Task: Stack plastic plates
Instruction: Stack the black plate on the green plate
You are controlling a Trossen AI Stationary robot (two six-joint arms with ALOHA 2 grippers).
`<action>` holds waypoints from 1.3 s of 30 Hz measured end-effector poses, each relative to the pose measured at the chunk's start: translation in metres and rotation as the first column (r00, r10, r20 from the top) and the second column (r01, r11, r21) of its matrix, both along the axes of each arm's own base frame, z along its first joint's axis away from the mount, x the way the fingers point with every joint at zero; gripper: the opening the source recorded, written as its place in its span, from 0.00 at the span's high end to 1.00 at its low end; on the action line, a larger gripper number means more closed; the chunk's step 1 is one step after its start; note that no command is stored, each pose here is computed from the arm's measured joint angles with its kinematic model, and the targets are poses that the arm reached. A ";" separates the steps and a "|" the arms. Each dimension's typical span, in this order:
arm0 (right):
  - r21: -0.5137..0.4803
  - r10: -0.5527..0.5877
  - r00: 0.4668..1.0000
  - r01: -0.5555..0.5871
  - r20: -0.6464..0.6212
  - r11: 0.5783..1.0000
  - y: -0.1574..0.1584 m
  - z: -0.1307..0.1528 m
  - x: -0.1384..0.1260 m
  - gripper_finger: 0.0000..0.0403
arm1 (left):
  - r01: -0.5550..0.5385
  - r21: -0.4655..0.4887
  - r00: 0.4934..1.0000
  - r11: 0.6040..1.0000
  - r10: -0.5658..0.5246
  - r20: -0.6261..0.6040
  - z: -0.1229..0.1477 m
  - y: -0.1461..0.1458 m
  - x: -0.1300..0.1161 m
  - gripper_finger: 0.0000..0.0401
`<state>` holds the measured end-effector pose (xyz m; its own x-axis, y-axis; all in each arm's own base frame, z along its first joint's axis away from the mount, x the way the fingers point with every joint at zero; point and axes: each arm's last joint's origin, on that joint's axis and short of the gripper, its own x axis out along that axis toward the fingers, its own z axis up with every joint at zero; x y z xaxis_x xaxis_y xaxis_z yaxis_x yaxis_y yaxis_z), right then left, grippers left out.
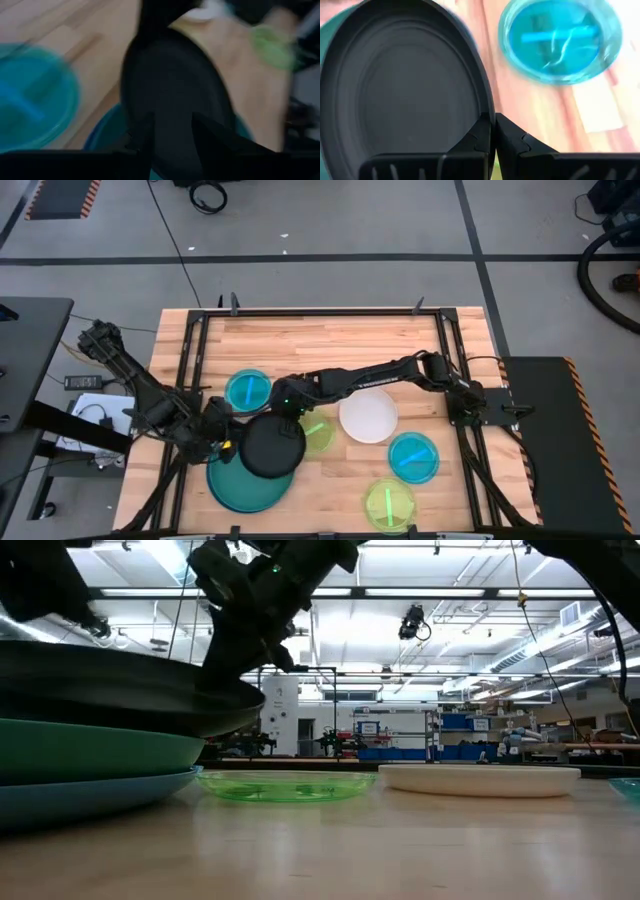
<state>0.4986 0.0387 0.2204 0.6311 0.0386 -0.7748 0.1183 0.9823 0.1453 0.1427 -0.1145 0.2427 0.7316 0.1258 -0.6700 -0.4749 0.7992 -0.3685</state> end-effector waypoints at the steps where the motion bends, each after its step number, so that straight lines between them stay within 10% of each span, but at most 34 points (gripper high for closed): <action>1: -0.011 -0.001 1.000 0.001 0.003 1.000 0.000 0.002 0.000 0.96 | -0.034 0.001 0.999 0.999 0.034 -0.020 -0.004 0.001 0.002 0.66; 20: -0.055 0.028 1.000 -0.028 -0.001 0.998 -0.004 0.007 -0.004 0.96 | -0.129 -0.040 0.968 0.991 0.117 -0.223 -0.021 0.021 0.023 0.67; 39: 0.015 0.024 0.998 -0.025 0.063 1.000 0.001 0.011 0.001 0.78 | -0.118 -0.061 0.964 0.991 0.100 -0.246 -0.021 0.021 0.023 0.96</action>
